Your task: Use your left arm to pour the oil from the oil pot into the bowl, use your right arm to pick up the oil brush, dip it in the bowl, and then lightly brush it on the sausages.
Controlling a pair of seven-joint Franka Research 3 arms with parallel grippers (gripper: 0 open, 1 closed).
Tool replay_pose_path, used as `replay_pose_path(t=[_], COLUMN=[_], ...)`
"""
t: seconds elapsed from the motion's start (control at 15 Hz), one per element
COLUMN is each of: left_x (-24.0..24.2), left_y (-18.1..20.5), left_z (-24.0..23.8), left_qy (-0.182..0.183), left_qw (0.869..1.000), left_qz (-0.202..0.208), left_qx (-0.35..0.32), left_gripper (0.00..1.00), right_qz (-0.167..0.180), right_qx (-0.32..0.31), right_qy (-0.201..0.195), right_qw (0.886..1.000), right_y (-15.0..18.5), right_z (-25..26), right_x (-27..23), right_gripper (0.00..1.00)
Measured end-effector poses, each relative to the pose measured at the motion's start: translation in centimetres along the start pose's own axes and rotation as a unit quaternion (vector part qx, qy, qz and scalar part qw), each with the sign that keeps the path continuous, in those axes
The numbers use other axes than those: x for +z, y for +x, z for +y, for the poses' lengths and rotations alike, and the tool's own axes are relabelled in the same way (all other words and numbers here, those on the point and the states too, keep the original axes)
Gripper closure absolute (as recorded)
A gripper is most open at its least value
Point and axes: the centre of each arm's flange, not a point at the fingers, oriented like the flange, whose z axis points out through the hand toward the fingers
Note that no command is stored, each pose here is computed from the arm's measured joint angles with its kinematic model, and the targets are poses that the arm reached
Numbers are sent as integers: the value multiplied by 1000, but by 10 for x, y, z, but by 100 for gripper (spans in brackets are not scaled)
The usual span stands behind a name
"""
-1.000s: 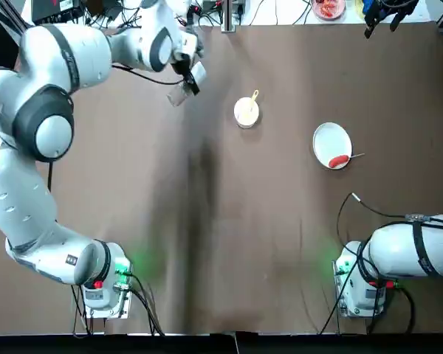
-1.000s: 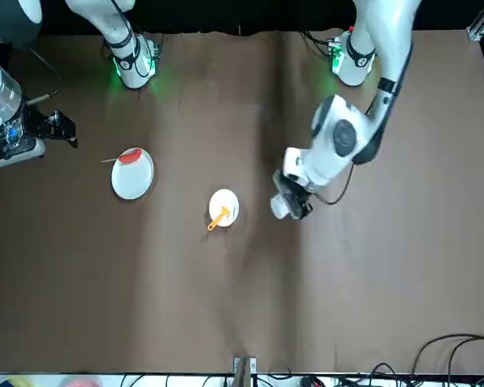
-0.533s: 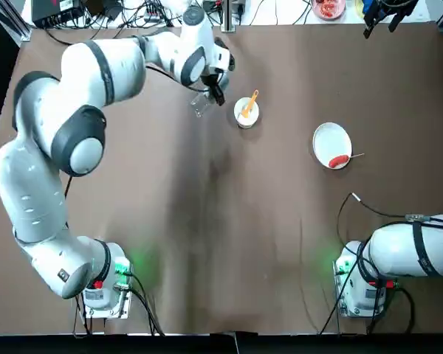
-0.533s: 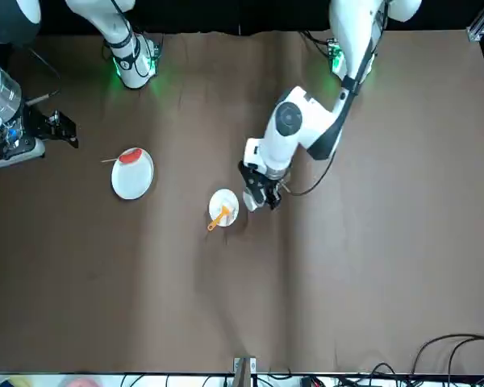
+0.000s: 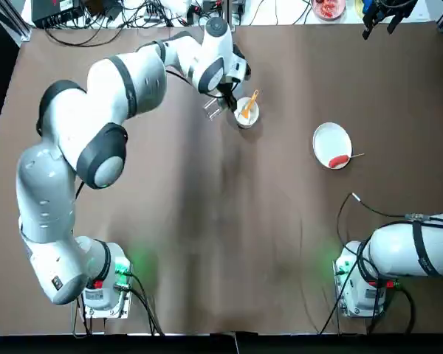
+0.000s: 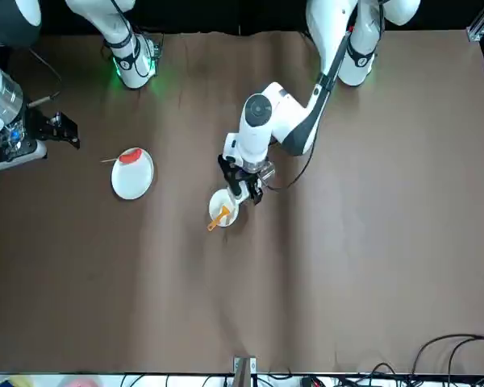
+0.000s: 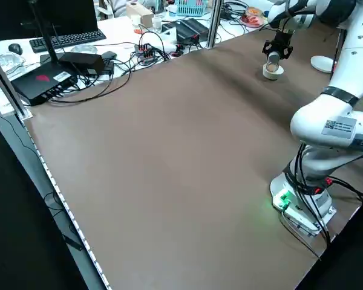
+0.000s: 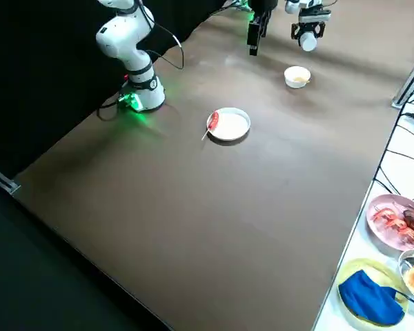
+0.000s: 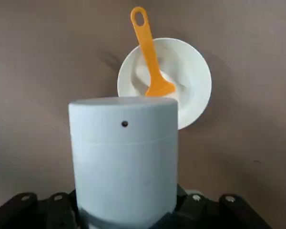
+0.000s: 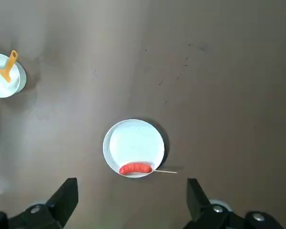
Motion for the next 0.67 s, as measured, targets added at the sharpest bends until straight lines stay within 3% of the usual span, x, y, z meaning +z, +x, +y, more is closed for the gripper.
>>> replay_pose_path(t=[0.67], left_x=[16], left_y=[25], left_z=[-4], left_qy=[33], left_qw=[999], left_qz=[9], left_qx=[25], left_gripper=[47], right_qz=[-3], right_qx=[-2], right_qy=[1], right_qw=[1000], right_y=[2], right_z=[-2], right_x=[3], right_gripper=[0])
